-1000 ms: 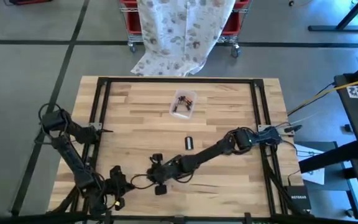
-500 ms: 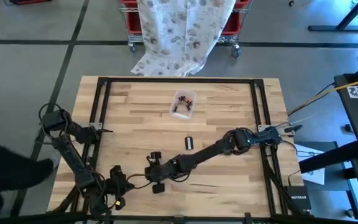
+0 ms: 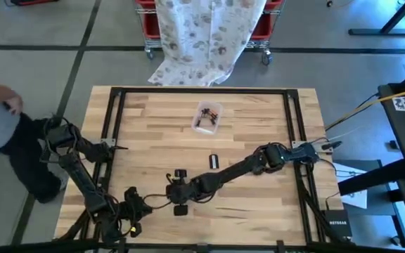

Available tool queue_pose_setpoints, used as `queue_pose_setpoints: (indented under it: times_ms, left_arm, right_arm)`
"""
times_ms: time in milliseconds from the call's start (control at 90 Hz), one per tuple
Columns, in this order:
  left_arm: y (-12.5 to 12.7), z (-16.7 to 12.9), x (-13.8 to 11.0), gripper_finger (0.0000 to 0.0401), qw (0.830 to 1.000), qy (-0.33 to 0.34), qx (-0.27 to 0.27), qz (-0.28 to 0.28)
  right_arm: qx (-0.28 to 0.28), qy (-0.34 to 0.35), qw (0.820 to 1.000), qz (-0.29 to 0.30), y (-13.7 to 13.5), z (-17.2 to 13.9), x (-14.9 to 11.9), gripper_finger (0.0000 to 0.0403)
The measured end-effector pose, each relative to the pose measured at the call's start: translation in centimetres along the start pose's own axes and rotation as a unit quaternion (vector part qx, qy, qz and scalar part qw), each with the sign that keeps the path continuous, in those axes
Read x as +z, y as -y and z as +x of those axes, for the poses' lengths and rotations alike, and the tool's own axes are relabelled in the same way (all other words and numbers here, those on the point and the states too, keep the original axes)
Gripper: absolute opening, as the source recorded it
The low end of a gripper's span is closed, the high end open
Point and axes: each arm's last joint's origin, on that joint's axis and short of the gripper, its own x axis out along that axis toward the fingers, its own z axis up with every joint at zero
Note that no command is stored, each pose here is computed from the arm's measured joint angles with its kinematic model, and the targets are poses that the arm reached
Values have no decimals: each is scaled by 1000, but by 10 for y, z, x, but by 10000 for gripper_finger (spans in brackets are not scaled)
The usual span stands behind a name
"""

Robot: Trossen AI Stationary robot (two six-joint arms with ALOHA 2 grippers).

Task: Insert battery
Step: Insert the white battery into the remote control

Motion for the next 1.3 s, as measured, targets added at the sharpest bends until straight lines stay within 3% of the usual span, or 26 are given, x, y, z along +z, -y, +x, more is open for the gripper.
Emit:
queue_pose_setpoints:
  times_ms: [144, 256, 356, 489, 622, 756, 844, 1033, 1156, 1300]
  left_arm:
    - [0, 0, 0, 13, 1000, 0, 0, 0]
    - [0, 0, 0, 13, 1000, 0, 0, 2]
    - [0, 0, 0, 13, 1000, 0, 0, 2]
    - [0, 0, 0, 13, 1000, 1, 0, 0]
    - [1, 0, -1, 13, 1000, 1, -3, 1]
    - [2, 0, -6, 13, 1000, 7, -5, 6]
    - [3, 1, -10, 13, 1000, 11, -9, 10]
    - [4, 4, -13, 13, 1000, 14, -11, 20]
    - [4, 6, -11, 13, 999, 20, -6, 25]
    - [3, 10, -7, 13, 999, 24, 0, 29]
  right_arm:
    - [5, 16, 1000, 2, 0, 6, -10, 16]
    - [1, 34, 999, -1, -4, 5, -7, 16]
    - [-4, 46, 998, -41, -10, -9, 0, 7]
    - [-6, 51, 992, -112, -19, -42, 15, 4]
    - [16, 63, 987, -146, -28, -85, 33, 2]
    - [15, 20, 983, -179, -34, -106, 10, 1]
    - [19, 18, 986, -165, -27, -124, -6, 0]
    - [7, 69, 991, -117, 5, -137, -41, 0]
    - [48, 146, 985, -80, 23, -136, -46, 0]
    - [73, 158, 983, -64, 41, -124, -67, 0]
